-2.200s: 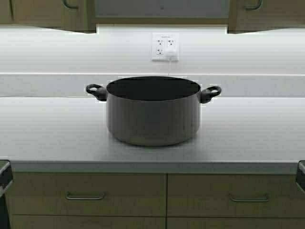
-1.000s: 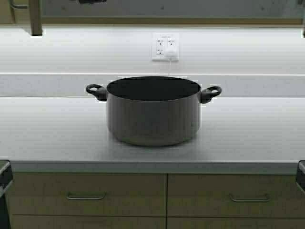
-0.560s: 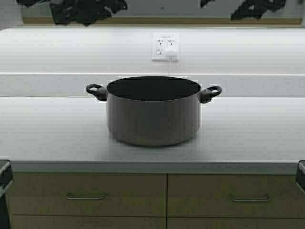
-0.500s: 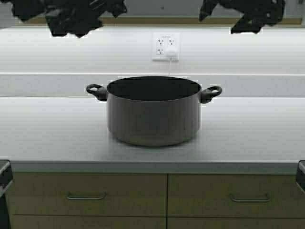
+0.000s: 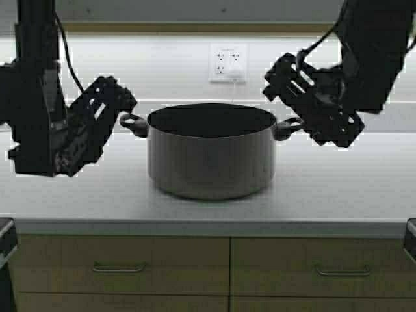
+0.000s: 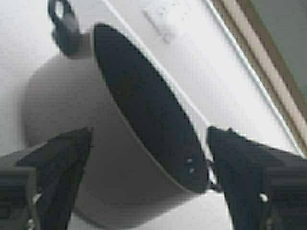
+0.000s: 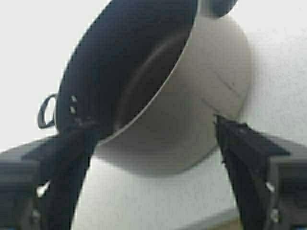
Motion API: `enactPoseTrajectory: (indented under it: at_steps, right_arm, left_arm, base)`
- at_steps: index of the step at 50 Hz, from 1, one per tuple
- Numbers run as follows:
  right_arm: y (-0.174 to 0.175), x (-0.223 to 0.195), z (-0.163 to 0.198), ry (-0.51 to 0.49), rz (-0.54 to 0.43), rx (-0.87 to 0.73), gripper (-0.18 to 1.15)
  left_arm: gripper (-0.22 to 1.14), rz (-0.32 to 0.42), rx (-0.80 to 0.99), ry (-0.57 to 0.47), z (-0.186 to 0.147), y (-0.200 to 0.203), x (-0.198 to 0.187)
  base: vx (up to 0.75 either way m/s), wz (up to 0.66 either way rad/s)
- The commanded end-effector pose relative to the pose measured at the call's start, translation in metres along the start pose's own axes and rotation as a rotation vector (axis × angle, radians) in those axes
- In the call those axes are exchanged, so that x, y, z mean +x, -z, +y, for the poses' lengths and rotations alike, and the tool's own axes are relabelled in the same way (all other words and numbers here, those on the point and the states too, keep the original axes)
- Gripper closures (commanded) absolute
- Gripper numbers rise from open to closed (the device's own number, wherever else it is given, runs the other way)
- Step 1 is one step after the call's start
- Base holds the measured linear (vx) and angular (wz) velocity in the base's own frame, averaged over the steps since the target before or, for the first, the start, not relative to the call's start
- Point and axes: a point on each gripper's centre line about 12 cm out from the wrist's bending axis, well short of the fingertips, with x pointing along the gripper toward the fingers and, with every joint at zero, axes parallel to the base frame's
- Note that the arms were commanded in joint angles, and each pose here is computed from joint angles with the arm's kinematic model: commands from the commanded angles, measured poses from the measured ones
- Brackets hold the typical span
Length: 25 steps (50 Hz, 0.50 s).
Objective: Open the cabinet, put the pot inside, then close it
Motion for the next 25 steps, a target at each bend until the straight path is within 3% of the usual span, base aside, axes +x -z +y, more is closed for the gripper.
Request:
enactPoseTrajectory:
  at_steps: [1,25]
  right_arm:
    - [-0.010,0.010,-0.015,-0.058,-0.040,0.058,-0.06]
    - [0.007,0.022,-0.048,-0.079,-0.059,0.115,-0.06]
  left_arm:
    - [-0.10,-0.026,-0.089,-0.008,0.017,0.009,0.012]
    - [-0.10,-0.045,-0.103,0.005,0.021,0.018,0.027]
  base:
    - [0.01,0.04]
    - [0.09,0.02]
